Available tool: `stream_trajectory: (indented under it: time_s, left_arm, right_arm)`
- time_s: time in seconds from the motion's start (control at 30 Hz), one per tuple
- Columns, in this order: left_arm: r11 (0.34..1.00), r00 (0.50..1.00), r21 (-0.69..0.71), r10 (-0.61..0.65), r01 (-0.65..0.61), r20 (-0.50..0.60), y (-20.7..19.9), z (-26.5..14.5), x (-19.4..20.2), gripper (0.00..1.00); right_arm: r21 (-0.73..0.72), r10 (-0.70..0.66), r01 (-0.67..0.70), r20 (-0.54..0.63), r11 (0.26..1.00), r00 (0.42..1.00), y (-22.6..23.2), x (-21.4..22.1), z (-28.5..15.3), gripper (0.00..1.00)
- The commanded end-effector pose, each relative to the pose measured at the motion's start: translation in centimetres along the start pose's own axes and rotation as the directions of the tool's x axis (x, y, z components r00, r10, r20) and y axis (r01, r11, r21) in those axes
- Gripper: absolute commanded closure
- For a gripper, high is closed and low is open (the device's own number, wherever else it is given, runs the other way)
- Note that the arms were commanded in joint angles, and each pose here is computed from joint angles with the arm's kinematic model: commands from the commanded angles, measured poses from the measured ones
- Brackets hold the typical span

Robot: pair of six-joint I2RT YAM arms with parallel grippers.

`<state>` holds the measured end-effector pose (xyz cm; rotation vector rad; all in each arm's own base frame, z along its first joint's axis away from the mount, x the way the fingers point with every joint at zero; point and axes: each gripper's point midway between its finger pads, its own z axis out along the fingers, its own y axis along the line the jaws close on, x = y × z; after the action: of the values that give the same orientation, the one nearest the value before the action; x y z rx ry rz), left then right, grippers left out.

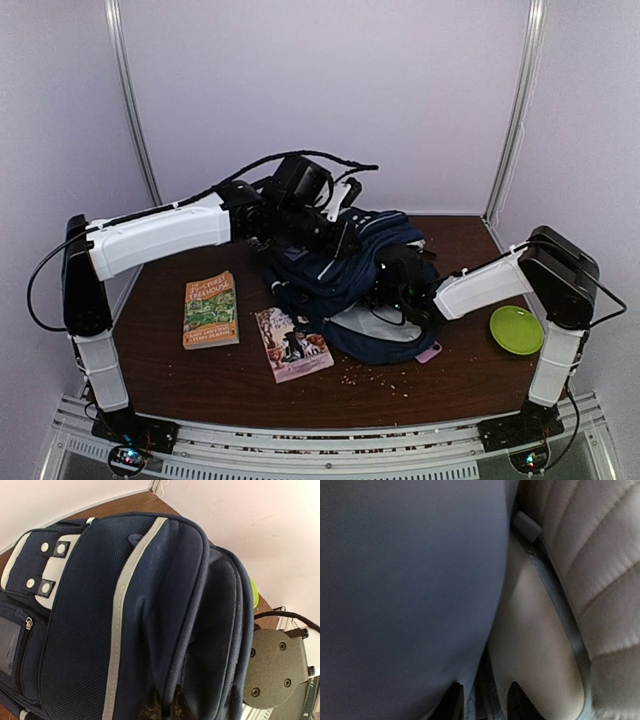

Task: Pack the student bag
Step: Place the stationery in the student bag.

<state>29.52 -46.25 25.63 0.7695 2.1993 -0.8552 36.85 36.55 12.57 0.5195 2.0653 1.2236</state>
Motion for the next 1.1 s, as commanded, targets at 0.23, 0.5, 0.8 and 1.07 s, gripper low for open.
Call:
stream_trajectory:
  time_s: [0.23,0.5,0.8,1.07]
  left_arm:
    - [0.996,0.979,0.074,0.037,-0.053,0.203,-2.7,-3.4,-5.3,1.0]
    - [0.999,0.98,-0.001,0.048,-0.049,0.192,-0.4,-3.1,-4.8,1.0]
    - [0.987,0.99,-0.131,0.103,-0.09,0.098,2.8,-1.2,-1.4,1.0]
    - [0.991,0.996,-0.119,0.074,-0.067,0.056,3.0,-0.2,0.3,0.48]
  right_arm:
    - [-0.041,-0.118,0.116,-0.044,0.992,0.992,0.9,-0.5,-4.6,0.44]
    - [0.103,-0.258,0.275,-0.149,0.956,0.954,-1.4,0.0,-10.5,0.36]
    - [0.264,-0.407,0.406,-0.057,0.875,0.912,-6.1,-2.9,-20.7,0.35]
    - [0.222,-0.42,0.379,0.18,0.898,0.889,-4.1,-6.7,-26.1,0.33]
